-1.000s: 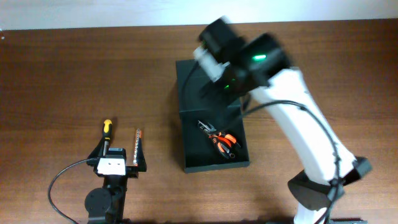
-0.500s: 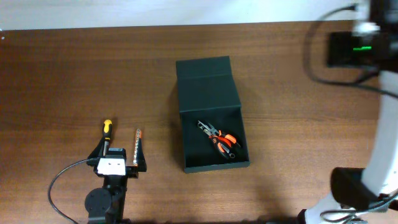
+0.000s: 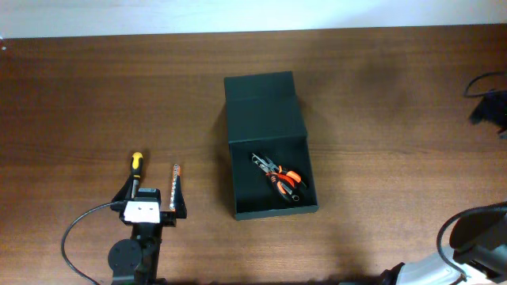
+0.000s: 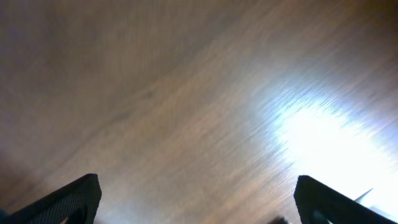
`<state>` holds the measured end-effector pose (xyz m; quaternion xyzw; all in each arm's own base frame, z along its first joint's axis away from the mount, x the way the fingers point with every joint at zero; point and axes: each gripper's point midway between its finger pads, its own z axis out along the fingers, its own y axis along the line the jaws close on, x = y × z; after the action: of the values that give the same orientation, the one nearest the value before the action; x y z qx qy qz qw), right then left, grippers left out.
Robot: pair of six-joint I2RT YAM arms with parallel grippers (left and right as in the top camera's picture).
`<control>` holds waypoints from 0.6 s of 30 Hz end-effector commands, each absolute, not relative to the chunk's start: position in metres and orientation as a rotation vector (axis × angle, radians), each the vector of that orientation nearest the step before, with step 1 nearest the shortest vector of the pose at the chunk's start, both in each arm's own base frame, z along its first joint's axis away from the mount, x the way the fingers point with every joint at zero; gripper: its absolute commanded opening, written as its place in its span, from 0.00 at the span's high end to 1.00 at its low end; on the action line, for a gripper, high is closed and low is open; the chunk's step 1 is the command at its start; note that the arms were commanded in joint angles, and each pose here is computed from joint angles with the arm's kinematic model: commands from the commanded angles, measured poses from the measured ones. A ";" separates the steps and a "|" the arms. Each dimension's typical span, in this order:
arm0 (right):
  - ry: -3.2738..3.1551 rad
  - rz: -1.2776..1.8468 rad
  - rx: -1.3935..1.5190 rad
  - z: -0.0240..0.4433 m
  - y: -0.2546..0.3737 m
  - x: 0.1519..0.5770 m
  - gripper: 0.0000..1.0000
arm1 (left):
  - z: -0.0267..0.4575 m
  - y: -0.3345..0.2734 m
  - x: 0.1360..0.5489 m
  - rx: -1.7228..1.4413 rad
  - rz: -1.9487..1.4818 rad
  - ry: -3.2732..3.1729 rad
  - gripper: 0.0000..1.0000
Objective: Pack container
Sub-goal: 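Move the left gripper over the yellow-black screwdriver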
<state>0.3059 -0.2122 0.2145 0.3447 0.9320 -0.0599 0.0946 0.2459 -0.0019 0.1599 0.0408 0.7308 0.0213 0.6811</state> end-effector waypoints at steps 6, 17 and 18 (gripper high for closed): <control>2.831 -0.092 1.041 0.181 -0.197 0.302 0.01 | 0.157 -0.003 0.246 0.093 0.033 1.647 0.01; 2.800 -0.102 1.030 0.183 -0.202 0.309 0.01 | 0.155 -0.021 0.246 0.089 -0.132 1.664 0.01; 2.799 -0.102 1.030 0.183 -0.202 0.309 0.01 | 0.160 -0.023 0.245 0.084 -0.156 1.657 0.01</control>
<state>0.3084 -0.2048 0.1831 0.3422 0.9357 -0.0384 0.0772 0.2468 -0.0111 0.1549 0.0394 0.7384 -0.0170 0.6729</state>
